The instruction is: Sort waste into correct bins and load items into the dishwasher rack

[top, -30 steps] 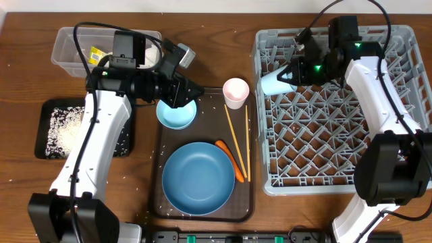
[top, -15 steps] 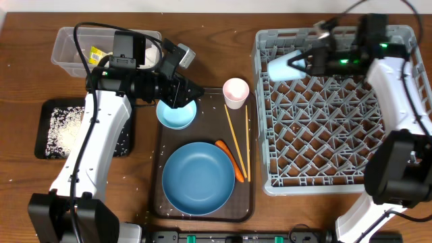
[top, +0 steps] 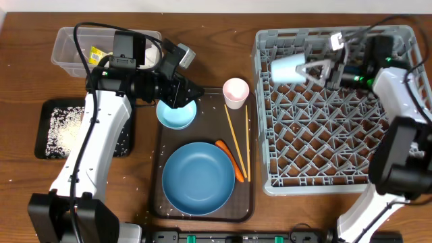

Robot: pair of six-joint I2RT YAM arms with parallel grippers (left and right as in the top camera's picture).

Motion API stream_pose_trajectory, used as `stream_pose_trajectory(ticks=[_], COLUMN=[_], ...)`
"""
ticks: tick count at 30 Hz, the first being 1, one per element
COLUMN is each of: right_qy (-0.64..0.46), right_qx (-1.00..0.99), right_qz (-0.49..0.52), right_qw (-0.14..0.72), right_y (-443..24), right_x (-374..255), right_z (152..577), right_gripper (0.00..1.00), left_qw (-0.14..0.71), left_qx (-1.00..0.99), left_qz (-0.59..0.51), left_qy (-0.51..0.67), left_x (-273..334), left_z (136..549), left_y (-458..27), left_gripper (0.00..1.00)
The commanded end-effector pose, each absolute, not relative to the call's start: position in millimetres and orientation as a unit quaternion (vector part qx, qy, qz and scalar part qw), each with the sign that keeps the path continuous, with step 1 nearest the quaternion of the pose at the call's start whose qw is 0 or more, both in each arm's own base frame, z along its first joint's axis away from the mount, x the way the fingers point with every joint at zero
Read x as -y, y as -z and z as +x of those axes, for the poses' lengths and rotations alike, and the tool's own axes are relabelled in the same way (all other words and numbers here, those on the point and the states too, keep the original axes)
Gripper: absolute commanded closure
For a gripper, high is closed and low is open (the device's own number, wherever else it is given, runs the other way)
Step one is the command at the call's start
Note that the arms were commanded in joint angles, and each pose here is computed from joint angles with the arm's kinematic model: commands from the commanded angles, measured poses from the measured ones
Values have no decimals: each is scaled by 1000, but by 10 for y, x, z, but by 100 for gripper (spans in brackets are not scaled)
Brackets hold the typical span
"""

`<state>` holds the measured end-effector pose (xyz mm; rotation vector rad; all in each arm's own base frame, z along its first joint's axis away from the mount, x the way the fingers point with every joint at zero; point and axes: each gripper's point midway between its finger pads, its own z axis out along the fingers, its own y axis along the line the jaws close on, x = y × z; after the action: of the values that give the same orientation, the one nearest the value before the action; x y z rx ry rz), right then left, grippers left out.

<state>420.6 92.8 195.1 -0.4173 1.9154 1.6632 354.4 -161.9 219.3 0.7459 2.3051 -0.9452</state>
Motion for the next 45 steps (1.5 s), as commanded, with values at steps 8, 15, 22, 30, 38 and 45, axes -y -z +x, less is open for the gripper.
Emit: stream_pose_trajectory(ticks=[8, 15, 22, 30, 38, 45], right_qy=[-640, -642, -646, -625, -594, -562], right_qx=[-690, -691, -693, -722, -762, -800], right_qz=[-173, -168, -159, -147, -111, -66], right_qw=[293, 287, 277, 257, 234, 198], right_y=[-1737, -1683, -1585, -1364, -1189, -1006], right_x=[-987, -998, -1012, -1017, -869, -685], right_z=[4140, 4120, 4073, 4012, 4044, 3977], right_gripper=[99, 99, 99, 99, 97, 98], left_qw=[280, 280, 280, 280, 280, 280], left_qx=[-850, -850, -850, -850, -850, -850], left_qz=[284, 284, 284, 284, 284, 284], left_qy=[345, 345, 345, 345, 345, 345], left_x=[1623, 1622, 1622, 1623, 1623, 1623], left_z=[3558, 3558, 3558, 3558, 3558, 3558], left_y=[-2293, -2293, -2293, -2293, -2293, -2293], left_gripper=[62, 62, 62, 62, 62, 62])
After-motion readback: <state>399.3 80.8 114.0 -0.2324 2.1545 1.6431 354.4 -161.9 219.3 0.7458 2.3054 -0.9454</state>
